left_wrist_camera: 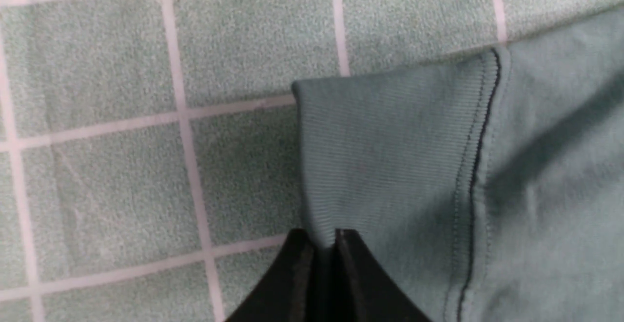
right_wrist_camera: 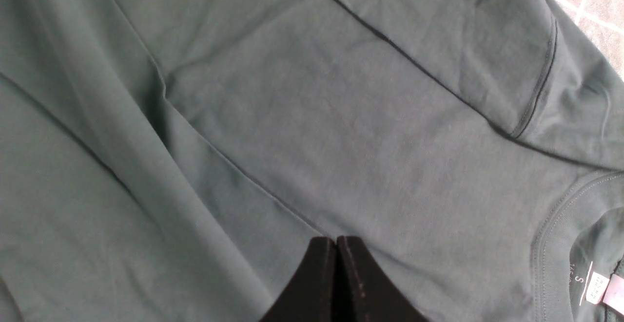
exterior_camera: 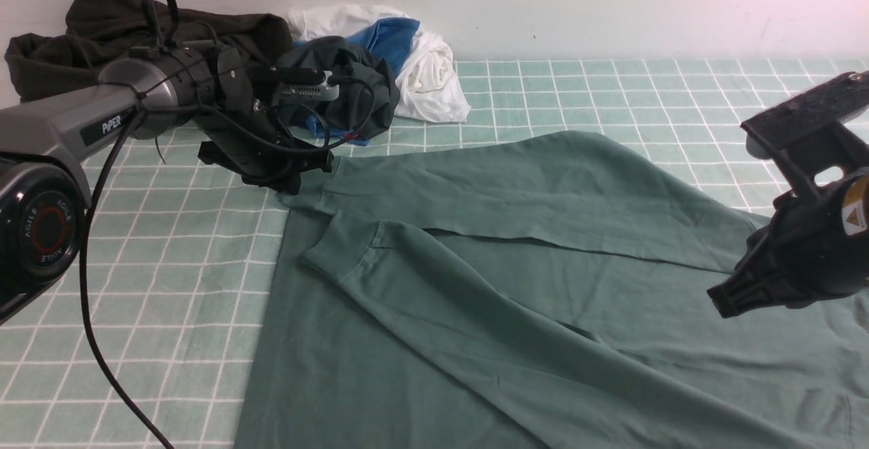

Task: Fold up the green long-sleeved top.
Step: Use the left arm to clamp the cuff farthest from it, then use the left arm to drag and drop the cuff onto the cuff closest to the left arm

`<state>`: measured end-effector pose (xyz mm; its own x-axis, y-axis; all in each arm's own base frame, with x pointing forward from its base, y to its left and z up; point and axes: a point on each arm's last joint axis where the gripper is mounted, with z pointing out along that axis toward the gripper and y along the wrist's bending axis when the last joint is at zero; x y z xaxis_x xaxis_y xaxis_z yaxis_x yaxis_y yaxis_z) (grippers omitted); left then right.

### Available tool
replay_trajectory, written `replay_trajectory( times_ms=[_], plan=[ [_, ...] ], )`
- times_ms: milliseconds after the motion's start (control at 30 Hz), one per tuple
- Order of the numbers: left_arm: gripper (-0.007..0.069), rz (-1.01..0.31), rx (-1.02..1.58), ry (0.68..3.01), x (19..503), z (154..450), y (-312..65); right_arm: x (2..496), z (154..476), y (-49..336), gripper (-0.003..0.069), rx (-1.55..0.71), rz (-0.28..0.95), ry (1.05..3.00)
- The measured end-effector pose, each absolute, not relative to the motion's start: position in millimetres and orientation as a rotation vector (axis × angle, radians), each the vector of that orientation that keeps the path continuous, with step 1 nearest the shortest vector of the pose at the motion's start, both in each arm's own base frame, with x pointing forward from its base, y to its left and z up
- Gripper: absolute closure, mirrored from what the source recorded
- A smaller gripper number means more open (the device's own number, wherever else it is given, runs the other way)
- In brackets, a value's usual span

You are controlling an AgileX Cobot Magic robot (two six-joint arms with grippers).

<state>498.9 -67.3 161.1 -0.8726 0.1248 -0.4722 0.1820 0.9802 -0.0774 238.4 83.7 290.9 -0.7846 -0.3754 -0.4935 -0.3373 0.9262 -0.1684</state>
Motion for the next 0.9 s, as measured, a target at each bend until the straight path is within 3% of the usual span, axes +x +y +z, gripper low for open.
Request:
replay_trajectory(
  times_ms=[100, 267, 367, 400, 433, 500, 533, 667, 800, 900],
  plan=[
    [0.0608, -0.144, 0.317, 2.619, 495.5, 175.7, -70.4, 238.4, 290.9, 83.7, 0.0673, -0.511, -0.096, 2.545],
    [0.0608, -0.133, 0.473, 2.491, 477.5, 240.6, -93.5, 238.9, 291.2, 84.0, 0.0673, -0.519, -0.096, 2.537],
    [0.0608, -0.155, 0.580, 2.349, 450.8, 298.6, -127.1, 239.5, 291.6, 84.3, 0.0673, -0.520, -0.093, 2.529],
    [0.0608, -0.157, 0.587, 2.341, 449.0, 301.7, -129.2, 239.5, 291.6, 84.3, 0.0673, -0.520, -0.093, 2.529],
    [0.0608, -0.180, 0.630, 2.272, 431.6, 328.4, -147.2, 239.1, 291.6, 84.0, 0.0673, -0.521, -0.096, 2.532],
    [0.0608, -0.198, 0.645, 2.238, 421.1, 342.6, -156.5, 238.1, 292.3, 83.2, 0.0673, -0.521, -0.102, 2.533],
    [0.0608, -0.245, 0.653, 2.185, 401.2, 366.6, -171.9, 233.3, 297.1, 80.4, 0.0673, -0.519, -0.112, 2.531],
    [0.0608, -0.339, 0.627, 2.086, 359.0, 415.5, -186.8, 213.0, 319.9, 70.9, 0.0673, -0.491, -0.107, 2.476],
    [0.0608, -0.404, 0.537, 2.101, 323.2, 448.5, -173.5, 188.4, 342.2, 60.4, 0.0673, -0.452, -0.081, 2.407],
    [0.0607, -0.383, 0.474, 2.205, 303.8, 442.1, -158.6, 170.0, 357.0, 53.3, 0.0673, -0.422, -0.049, 2.338]
  ],
)
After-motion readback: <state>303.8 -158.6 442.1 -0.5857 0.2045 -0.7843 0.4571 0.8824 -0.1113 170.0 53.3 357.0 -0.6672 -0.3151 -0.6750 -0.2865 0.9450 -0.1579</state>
